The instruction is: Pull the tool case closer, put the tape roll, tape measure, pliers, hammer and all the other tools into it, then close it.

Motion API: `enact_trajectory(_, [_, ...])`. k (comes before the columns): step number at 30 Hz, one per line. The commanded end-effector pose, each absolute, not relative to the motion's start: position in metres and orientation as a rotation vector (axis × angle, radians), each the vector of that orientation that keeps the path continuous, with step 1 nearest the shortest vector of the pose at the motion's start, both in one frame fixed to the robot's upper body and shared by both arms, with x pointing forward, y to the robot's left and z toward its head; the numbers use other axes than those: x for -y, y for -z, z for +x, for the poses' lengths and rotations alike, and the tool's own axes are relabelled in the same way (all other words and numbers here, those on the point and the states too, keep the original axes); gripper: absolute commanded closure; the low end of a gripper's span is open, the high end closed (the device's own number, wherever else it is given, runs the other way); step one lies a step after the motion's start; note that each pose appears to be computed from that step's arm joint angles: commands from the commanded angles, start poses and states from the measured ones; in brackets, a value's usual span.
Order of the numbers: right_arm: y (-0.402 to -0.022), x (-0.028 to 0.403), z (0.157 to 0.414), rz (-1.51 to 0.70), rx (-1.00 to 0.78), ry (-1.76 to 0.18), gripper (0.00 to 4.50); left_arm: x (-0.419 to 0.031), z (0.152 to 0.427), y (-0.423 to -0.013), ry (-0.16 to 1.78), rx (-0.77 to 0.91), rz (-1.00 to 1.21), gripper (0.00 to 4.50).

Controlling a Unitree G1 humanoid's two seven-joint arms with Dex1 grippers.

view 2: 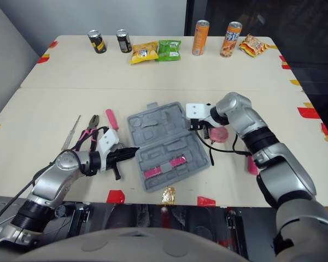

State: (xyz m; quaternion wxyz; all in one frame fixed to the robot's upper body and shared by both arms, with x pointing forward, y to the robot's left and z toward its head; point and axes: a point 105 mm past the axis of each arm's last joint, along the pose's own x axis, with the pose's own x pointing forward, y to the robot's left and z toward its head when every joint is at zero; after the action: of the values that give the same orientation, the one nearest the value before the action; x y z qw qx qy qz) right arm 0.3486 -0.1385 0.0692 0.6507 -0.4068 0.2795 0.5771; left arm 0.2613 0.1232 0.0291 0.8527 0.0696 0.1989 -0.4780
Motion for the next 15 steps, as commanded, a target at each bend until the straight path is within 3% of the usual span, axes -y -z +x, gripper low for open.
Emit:
enact_trajectory(1, [-0.070, 0.128, 0.341, -0.935, -0.622, -1.365, 4.50, -0.117, 0.263, -0.035, 1.021, -0.404, 0.158, 4.43])
enact_trajectory(15, [-0.064, 0.125, 0.321, -0.860, -0.651, -1.384, 4.50, -0.116, 0.268, -0.042, 1.054, -0.427, 0.188, 4.43])
